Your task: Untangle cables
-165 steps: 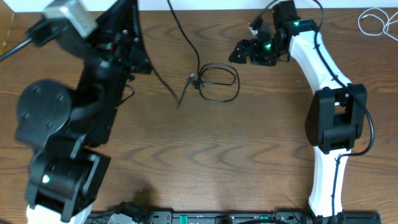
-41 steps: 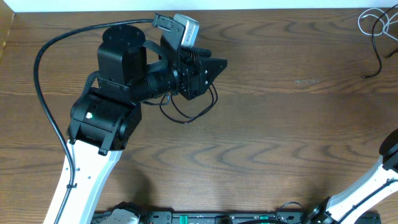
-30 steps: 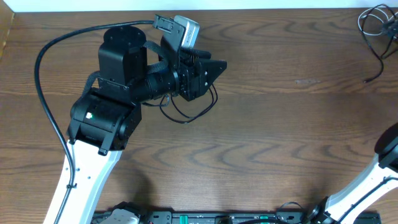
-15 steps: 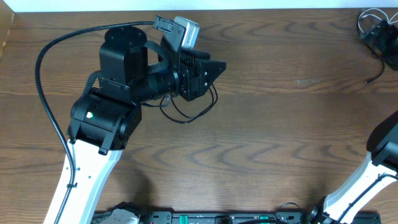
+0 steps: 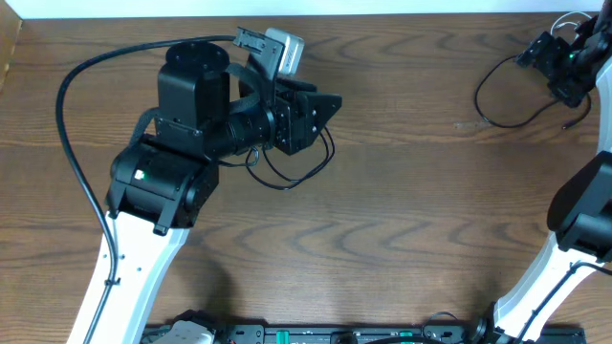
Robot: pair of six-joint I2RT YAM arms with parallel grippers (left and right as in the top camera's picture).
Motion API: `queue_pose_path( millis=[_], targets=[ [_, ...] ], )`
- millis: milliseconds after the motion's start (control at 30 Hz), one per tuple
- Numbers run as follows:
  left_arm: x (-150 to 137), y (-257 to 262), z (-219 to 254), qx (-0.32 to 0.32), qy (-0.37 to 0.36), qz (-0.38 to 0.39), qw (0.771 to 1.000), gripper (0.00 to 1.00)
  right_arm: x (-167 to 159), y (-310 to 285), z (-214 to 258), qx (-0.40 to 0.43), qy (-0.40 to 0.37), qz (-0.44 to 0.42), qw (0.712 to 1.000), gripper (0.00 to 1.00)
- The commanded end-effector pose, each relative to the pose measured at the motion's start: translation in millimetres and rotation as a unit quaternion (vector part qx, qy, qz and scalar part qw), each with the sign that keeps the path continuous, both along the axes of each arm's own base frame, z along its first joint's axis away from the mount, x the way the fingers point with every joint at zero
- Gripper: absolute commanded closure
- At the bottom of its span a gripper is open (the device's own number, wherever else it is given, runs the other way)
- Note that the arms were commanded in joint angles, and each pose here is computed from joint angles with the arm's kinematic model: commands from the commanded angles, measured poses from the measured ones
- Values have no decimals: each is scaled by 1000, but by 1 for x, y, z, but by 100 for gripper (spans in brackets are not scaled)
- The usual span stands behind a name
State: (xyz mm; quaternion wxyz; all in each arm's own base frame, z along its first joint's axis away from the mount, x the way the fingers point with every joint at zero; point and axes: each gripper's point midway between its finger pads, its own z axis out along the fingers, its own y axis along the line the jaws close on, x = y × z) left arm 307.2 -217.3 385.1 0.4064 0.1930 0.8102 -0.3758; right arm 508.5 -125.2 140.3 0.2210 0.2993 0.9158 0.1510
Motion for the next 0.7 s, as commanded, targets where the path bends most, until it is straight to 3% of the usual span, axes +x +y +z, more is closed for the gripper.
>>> queue_pose_path(
  millis=[0, 100, 267, 567, 667],
  targets=[
    [19, 11, -17, 32, 14, 46, 998, 49, 12, 52, 24, 52, -81, 156, 983, 4],
    [35, 21, -48, 51, 80, 107, 990, 50, 10, 84, 28, 68, -92, 213, 970, 5],
    [58, 53, -108, 106, 180, 236, 949, 50, 3, 146, 22, 66, -71, 282, 955, 8],
    [86, 123, -144, 120, 239, 339, 902, 50, -26, 249, 0, 15, 5, 357, 934, 14],
    [87, 157, -148, 116, 254, 375, 884, 49, -48, 309, -18, -6, 43, 389, 920, 15]
  ],
)
